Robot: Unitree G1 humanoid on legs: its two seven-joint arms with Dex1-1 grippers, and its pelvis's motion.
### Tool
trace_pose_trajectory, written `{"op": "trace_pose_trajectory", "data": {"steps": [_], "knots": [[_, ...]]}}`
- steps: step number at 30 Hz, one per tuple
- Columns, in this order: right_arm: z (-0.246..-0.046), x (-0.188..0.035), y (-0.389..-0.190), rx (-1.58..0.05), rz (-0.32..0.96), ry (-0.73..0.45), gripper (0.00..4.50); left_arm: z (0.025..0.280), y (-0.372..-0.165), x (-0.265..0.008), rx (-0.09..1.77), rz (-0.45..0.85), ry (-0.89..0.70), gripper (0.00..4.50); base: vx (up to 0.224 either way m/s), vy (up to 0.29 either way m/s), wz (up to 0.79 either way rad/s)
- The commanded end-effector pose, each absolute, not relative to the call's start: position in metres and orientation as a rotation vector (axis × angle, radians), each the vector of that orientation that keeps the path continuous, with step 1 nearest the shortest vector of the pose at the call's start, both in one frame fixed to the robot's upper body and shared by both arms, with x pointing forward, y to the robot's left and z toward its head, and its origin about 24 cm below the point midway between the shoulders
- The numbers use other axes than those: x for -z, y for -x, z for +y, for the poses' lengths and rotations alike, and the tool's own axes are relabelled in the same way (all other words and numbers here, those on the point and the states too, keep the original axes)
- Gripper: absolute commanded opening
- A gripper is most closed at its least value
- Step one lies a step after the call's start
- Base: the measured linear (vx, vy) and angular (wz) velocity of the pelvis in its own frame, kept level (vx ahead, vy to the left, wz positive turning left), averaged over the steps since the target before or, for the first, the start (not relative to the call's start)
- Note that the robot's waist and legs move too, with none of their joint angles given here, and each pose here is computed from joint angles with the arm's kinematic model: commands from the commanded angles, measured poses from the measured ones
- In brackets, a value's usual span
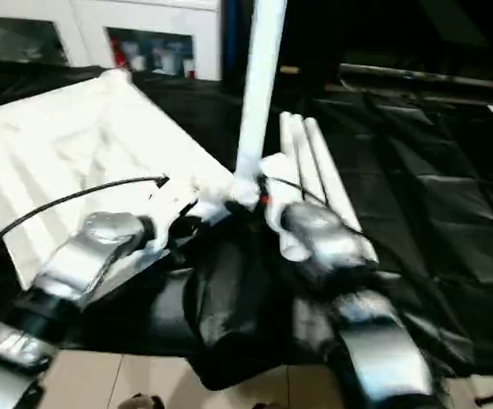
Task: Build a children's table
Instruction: Rotate leg to tighten
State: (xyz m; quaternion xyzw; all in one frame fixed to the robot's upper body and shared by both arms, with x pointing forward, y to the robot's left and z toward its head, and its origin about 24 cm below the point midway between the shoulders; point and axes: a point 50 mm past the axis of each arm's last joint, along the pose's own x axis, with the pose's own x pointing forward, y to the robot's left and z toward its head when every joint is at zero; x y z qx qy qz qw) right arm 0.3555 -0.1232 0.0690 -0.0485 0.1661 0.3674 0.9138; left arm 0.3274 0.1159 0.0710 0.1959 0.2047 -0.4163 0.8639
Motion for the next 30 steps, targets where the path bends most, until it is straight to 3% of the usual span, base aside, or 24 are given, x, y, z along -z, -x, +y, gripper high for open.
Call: {"op": "trace_pose_trajectory", "data": {"steps": [1,7,30], "knots": [[-0.127,-0.082,-0.350,-0.828,0.311,0.139,4.48,0.109,-0.324,-0.079,0.961,0.370,-0.435,0.00,0.000,0.000,0.00],[-0.145,-0.088,-0.338,-0.830,0.303,0.172,4.48,0.117,-0.318,-0.082,1.011,0.372,-0.447,0.00,0.000,0.000,0.00],[-0.156,-0.091,-0.329,-0.846,0.318,0.249,4.48,0.116,-0.306,-0.087,1.138,0.365,-0.463,0.00,0.000,0.000,0.00]]}}
